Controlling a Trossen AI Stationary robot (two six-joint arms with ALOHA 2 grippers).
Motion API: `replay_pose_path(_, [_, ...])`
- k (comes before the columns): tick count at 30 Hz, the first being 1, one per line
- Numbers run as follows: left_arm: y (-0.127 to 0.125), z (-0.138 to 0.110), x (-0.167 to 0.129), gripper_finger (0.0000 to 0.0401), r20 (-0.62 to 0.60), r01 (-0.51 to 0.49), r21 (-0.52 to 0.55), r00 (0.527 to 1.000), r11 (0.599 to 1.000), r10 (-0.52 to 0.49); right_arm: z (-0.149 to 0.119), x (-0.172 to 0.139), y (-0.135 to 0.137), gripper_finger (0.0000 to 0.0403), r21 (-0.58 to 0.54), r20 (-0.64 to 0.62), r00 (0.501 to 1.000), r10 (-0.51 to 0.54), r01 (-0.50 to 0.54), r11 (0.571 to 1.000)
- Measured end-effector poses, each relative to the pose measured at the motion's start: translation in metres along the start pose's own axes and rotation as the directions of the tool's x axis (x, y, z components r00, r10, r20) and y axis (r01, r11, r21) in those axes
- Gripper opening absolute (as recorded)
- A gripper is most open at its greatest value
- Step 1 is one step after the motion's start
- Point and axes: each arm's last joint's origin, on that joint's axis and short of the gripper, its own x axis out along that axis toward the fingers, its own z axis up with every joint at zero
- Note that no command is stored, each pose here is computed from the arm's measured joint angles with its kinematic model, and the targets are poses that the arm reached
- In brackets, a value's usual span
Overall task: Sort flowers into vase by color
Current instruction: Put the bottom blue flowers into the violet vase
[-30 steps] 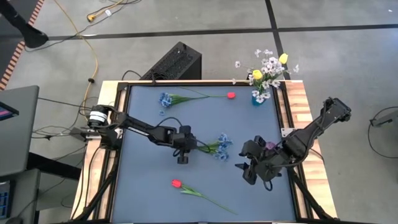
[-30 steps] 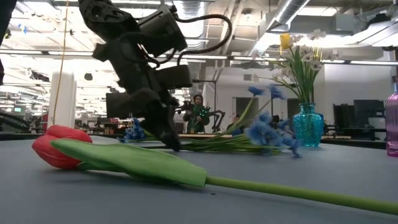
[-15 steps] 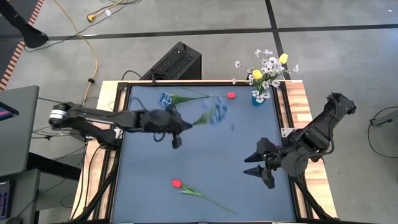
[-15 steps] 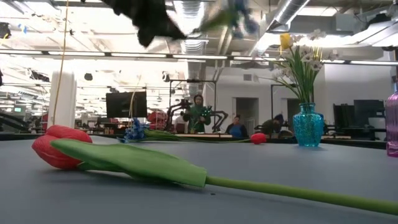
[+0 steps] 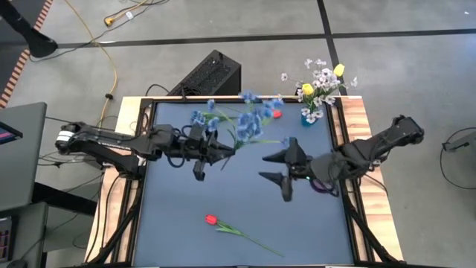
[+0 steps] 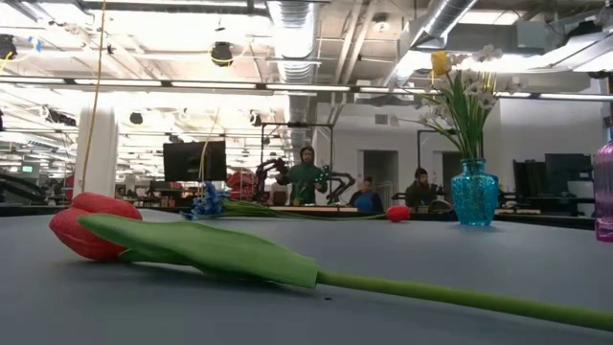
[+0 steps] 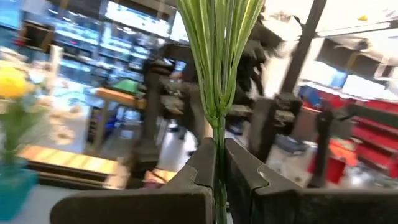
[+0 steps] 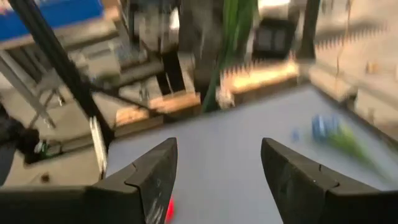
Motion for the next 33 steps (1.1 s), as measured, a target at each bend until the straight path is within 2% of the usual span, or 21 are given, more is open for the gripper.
replay_pose_path(3, [-0.006, -0.008, 0.007, 0.0000, 0.022, 0.040, -0.015, 0.999, 0.999, -0.039, 0.011, 0.015, -0.001, 0.0260, -0.054, 0.088, 0.996, 0.034, -0.030, 0.998])
replay_pose_path(9, [-0.014, -0.016, 0.014, 0.0000, 0.037, 0.083, -0.026, 0.996, 0.996, -0.082, 0.016, 0.032, -0.013, 0.0260, -0.075, 0.116, 0.993, 0.006, 0.003, 0.997])
replay_pose_path(14, [-0.015, -0.019, 0.014, 0.0000, 0.014, 0.077, -0.021, 0.997, 0.997, -0.077, 0.025, 0.038, -0.019, 0.0260, -0.094, 0.148, 0.981, 0.127, -0.114, 0.989])
replay_pose_path(19, [-0.014, -0.020, 0.014, 0.0000, -0.003, 0.071, -0.022, 0.997, 0.997, -0.071, 0.033, 0.040, -0.023, 0.0260, -0.109, 0.192, 0.964, 0.183, -0.164, 0.980])
replay_pose_path(27, [-0.014, -0.020, 0.014, 0.0000, -0.005, 0.069, -0.021, 0.998, 0.997, -0.069, 0.041, 0.044, -0.033, 0.0259, -0.084, 0.237, 0.955, 0.176, -0.160, 0.983])
replay_pose_path(30, [-0.014, -0.020, 0.014, 0.0002, 0.000, 0.061, -0.021, 0.998, 0.998, -0.061, 0.041, 0.044, -0.034, 0.0244, -0.084, 0.239, 0.955, 0.174, -0.158, 0.984])
replay_pose_path(33, [-0.014, -0.020, 0.014, 0.0009, 0.001, 0.053, -0.021, 0.999, 0.998, -0.053, 0.041, 0.044, -0.034, 0.0205, -0.084, 0.238, 0.955, 0.176, -0.161, 0.983])
